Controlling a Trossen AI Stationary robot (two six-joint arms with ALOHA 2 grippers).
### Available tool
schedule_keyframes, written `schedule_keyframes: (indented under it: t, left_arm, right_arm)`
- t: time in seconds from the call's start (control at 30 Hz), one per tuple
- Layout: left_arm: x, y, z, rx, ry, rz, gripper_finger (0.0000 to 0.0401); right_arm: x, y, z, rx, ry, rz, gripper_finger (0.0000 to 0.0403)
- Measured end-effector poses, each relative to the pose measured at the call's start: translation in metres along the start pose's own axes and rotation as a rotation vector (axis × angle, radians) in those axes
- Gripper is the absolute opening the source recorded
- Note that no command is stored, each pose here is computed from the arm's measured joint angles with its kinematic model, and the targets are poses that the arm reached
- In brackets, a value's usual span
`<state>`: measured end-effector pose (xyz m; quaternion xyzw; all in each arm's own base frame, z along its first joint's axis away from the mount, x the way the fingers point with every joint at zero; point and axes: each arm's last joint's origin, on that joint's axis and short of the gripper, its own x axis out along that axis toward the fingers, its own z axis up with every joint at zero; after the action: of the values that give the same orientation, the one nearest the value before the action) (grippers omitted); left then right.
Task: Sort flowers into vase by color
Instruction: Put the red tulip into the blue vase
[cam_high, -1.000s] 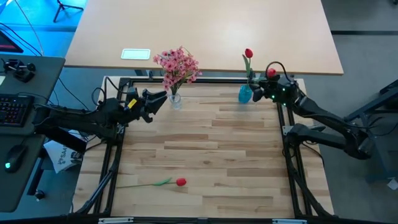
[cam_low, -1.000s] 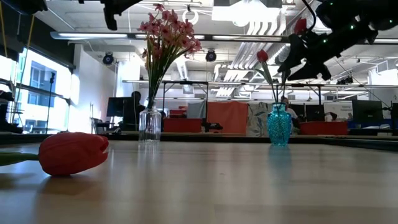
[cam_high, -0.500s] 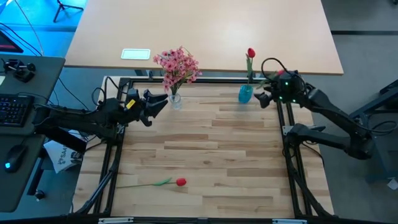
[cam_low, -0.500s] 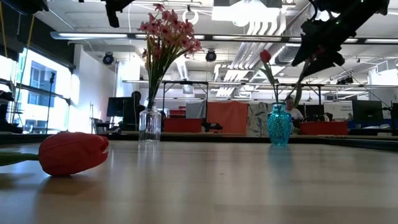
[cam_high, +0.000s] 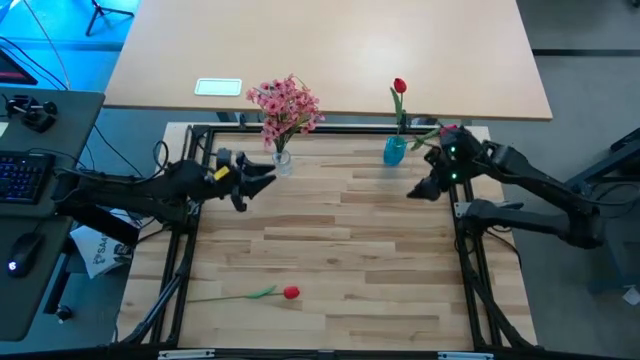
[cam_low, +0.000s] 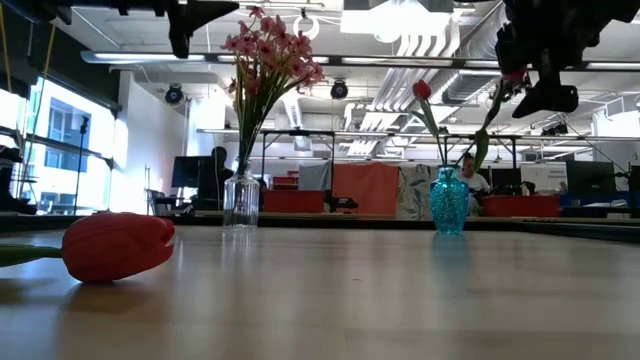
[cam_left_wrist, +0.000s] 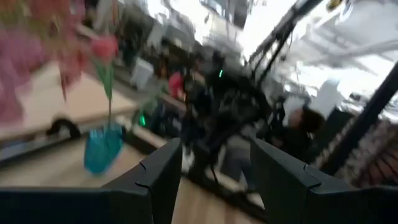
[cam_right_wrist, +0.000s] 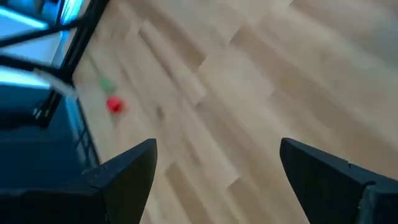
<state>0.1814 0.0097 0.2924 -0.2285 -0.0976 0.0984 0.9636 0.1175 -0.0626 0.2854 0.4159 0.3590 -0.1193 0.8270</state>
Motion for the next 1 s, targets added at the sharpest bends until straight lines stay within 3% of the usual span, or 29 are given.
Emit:
schedule_keyframes:
  t: [0.13,0.27,0.43,0.6,0.77,1.0]
  left_arm:
    - [-0.002,0.001,-0.015,-0.035,0.170,-0.016,0.0177]
    - [-0.007,-0.011,-0.043,-0.093,0.426,-0.080,0.0160]
    - [-0.028,-0.043,-0.086,-0.202,0.786,-0.192,0.0128]
    - [-0.065,-0.079,-0.124,-0.224,1.082,-0.271,0.0108]
    - [-0.095,-0.096,-0.151,-0.179,1.235,-0.261,0.0106]
    - [-0.105,-0.094,-0.182,-0.008,1.342,-0.223,0.0141]
  right_arm:
    - [0.008,0.016,-0.009,-0.011,0.059,0.024,0.0334]
    - [0.016,0.035,-0.017,-0.014,0.078,0.050,0.0334]
    - [0.026,0.053,-0.031,-0.038,0.089,0.010,0.0334]
    - [0.046,0.071,-0.043,-0.032,0.093,-0.028,0.0334]
    - [0.072,0.094,-0.049,-0.032,0.090,0.025,0.0334]
    - [0.102,0.108,-0.058,-0.001,0.130,0.035,0.0334]
